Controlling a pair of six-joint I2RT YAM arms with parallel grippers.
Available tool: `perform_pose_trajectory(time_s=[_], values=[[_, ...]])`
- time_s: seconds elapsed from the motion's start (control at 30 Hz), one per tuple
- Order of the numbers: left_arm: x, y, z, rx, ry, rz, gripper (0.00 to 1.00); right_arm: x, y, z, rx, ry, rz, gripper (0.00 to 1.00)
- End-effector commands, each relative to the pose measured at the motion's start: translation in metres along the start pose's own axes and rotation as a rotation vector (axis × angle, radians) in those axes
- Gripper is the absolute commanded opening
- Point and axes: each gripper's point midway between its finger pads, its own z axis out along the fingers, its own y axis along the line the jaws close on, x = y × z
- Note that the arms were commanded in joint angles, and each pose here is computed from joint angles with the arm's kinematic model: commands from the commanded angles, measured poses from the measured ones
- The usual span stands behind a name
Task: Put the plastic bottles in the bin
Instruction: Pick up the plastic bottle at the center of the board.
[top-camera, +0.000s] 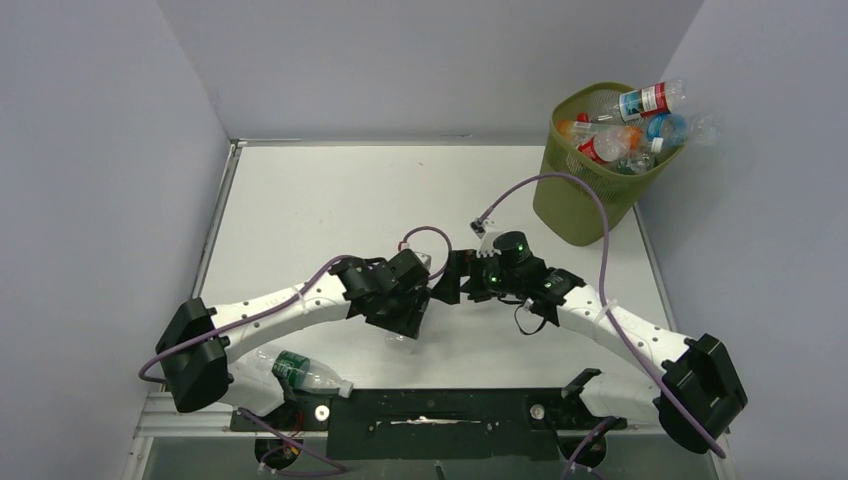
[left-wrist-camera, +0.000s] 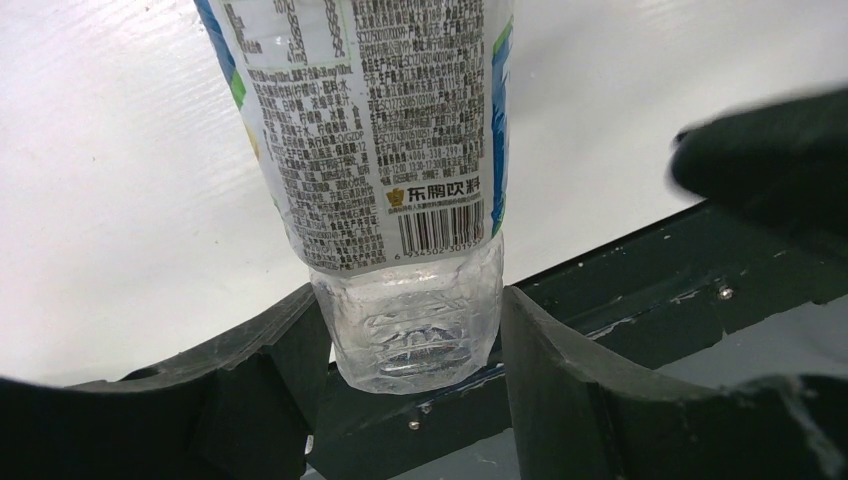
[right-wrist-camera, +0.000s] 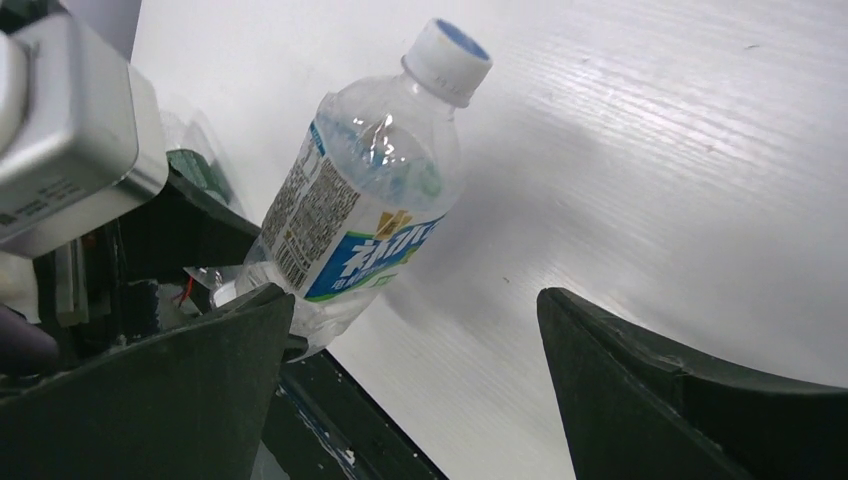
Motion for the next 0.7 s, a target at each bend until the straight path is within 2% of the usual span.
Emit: perform_pose_trajectory(time_s=[0.0, 0.67], values=[[-0.027, -0.033, -0.027, 0.136, -0.125, 0.040, 0.47, -0.041, 0.006, -0.026, -0.023, -0.110, -0.001, 0.98], [-0.032, -0.085, -0.055, 0.252, -0.259, 0.182, 0.47, -0.054, 0.018, -0.044, -0.102, -0.153, 0.047, 0.98]])
